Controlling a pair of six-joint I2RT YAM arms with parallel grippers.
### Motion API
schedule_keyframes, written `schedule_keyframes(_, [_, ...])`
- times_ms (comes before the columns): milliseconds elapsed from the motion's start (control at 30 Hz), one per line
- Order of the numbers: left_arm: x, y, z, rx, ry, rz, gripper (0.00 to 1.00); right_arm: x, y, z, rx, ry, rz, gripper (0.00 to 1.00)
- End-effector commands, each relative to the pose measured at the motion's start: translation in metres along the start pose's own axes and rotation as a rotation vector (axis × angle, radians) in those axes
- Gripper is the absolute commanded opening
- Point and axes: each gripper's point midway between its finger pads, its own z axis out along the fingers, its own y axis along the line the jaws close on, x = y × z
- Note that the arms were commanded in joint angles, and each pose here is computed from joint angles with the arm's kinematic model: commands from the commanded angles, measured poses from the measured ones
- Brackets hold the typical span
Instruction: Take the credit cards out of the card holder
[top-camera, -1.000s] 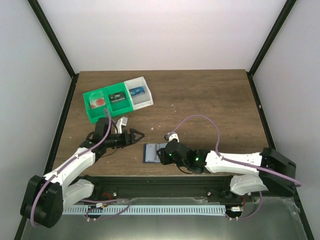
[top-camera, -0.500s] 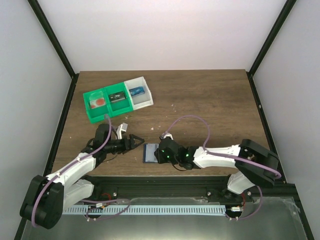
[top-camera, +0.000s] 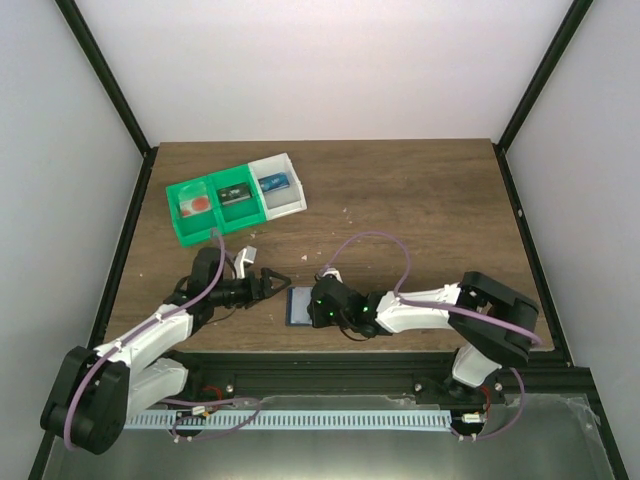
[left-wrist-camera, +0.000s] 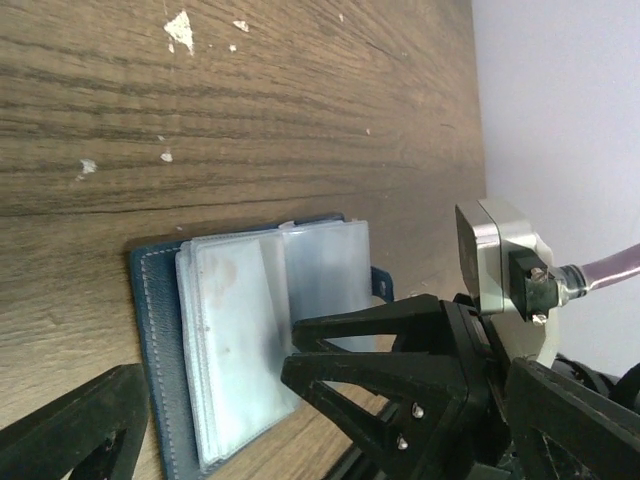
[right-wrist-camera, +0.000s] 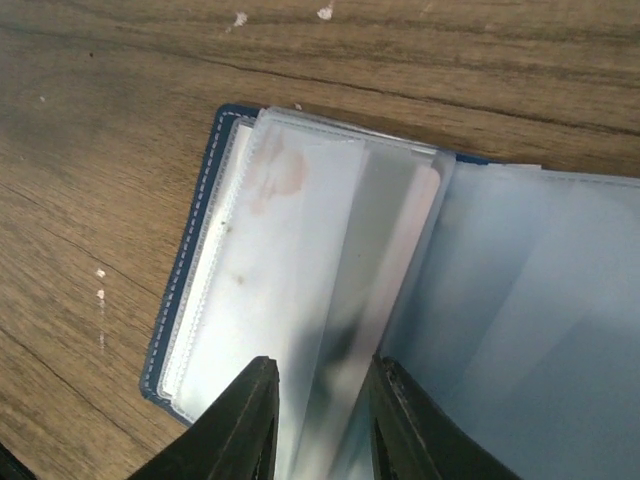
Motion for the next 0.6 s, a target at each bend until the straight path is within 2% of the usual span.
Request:
schedule_keyframes(0, [-0.001, 0.012, 0.000, -0.054, -0.029, 0.023, 1.00, -0.008, 0.006, 0.005, -0.003, -0.008, 0.009, 0.26])
schedule_keyframes(167, [0.002, 0.022, 0.006, -0.076, -0.004, -0.014, 1.00, -0.002, -0.002, 0.008, 0.019, 0.003, 0.019, 0.23])
schedule_keyframes(300, [0.003, 0.020, 0.009, -0.065, 0.023, 0.009, 1.00, 0.002, -0.006, 0.005, 0.013, 0.000, 0.027, 0.23])
schedule_keyframes(433, [0.000, 0.013, 0.009, -0.035, 0.010, 0.024, 0.91, 0.004, -0.007, 0.006, 0.006, 0.003, 0.022, 0.14])
schedule_keyframes(567, [0.001, 0.018, 0.010, -0.030, -0.017, -0.001, 0.91, 0.006, -0.010, 0.009, 0.022, 0.010, 0.024, 0.11])
